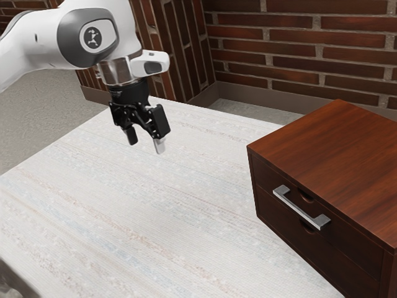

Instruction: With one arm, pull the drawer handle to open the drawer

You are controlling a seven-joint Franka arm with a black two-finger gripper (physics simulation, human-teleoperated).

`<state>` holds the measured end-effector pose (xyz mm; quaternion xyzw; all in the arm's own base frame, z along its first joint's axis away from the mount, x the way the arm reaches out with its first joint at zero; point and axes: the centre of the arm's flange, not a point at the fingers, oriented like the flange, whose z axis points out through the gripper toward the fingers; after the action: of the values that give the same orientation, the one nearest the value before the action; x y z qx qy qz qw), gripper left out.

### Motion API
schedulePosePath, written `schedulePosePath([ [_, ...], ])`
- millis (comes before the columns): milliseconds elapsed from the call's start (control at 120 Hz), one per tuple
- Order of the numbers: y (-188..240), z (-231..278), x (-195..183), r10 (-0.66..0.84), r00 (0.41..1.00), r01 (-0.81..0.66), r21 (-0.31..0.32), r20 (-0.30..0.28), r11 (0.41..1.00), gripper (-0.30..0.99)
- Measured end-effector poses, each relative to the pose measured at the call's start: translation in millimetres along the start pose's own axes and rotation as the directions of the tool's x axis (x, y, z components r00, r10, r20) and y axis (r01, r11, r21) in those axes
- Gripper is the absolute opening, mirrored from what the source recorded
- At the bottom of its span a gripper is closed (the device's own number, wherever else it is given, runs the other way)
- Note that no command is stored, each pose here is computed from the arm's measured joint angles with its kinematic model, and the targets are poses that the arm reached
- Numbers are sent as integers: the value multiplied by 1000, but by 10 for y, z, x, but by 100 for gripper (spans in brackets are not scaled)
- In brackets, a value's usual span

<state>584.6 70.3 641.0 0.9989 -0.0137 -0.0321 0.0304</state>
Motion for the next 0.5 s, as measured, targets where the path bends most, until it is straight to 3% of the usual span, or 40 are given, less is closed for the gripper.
schedulePosePath([
  [275, -14, -48, -23, -30, 1000, 30, -4, -5, 1000, 69],
  [392, 164, -916, -432, -17, 990, 19, 19, -143, 1000, 69],
  [500, 369, -1075, -570, 11, 990, -8, 23, -143, 1000, 69],
])
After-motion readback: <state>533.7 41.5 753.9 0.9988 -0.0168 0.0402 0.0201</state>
